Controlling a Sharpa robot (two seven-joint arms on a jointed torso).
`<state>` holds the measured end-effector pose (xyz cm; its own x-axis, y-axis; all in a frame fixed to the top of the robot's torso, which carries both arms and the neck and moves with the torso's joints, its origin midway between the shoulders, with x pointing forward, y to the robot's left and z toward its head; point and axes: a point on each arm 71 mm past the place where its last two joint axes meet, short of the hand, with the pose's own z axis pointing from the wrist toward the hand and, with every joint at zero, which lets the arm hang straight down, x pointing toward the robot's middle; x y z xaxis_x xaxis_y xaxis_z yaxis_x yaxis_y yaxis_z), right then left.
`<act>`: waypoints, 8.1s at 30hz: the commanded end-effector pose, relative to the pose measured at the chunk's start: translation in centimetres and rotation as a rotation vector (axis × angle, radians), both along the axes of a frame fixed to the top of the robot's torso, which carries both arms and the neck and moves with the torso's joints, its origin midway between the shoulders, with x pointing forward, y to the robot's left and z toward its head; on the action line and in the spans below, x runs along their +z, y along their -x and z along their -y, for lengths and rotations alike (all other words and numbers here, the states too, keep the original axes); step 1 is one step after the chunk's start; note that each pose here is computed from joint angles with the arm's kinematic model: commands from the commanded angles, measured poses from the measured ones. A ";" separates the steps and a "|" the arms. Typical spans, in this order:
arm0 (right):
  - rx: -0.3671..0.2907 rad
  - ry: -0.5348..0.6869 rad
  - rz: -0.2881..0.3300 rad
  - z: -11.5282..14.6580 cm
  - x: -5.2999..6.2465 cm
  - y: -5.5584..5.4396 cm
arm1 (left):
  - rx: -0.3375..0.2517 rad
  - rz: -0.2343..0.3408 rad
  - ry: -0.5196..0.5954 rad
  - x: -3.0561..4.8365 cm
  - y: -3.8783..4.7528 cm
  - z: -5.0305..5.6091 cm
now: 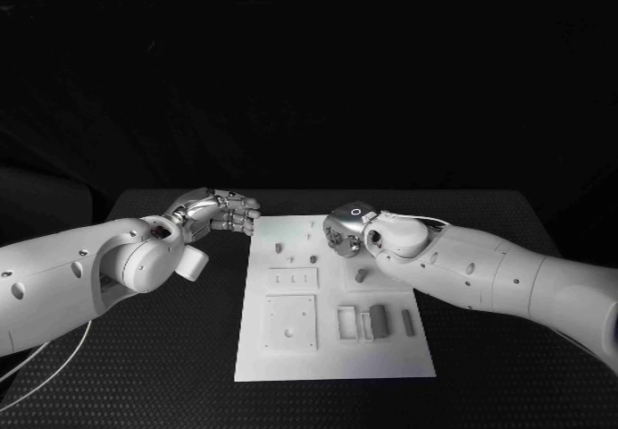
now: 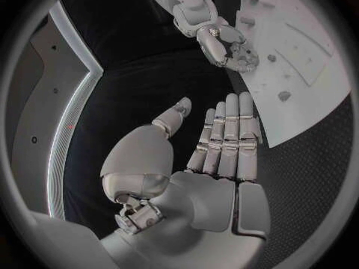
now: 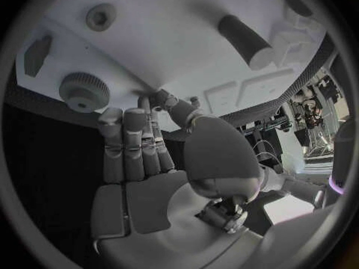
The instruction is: Assemble the parts on the task board
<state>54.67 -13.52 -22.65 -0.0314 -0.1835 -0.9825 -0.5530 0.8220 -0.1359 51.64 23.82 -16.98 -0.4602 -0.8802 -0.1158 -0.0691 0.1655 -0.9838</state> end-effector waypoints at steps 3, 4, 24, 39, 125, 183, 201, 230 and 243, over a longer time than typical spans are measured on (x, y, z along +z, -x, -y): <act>-0.013 -0.033 0.080 -0.2 0.7 0.1 | -0.012 0.004 0.008 0.13 -0.01 0.1; -0.014 -0.034 0.085 -0.2 0.7 0.1 | -0.012 0.004 0.007 0.13 -0.02 0.1; -0.048 -0.072 0.179 -2.4 1.9 -1.0 | -0.018 0.005 0.005 0.10 -0.15 0.4; -0.072 -0.087 0.209 -3.2 2.3 -2.0 | -0.024 0.007 0.005 0.21 -0.14 0.7; -0.076 -0.072 0.183 -4.4 1.8 -2.7 | -0.029 0.022 0.003 1.11 -0.47 1.2; -0.110 -0.140 0.190 -3.9 2.1 -2.8 | -0.030 0.026 0.002 1.41 -0.56 1.2; -0.117 -0.144 0.173 -3.7 2.0 -2.8 | -0.029 0.026 0.001 1.39 -0.63 1.2; -0.196 -0.087 0.046 5.6 8.1 -3.2 | 0.035 0.039 -0.022 1.49 -1.54 -1.2; -0.206 -0.011 -0.024 7.1 5.9 -3.9 | 0.021 0.036 -0.025 1.39 -1.67 -0.8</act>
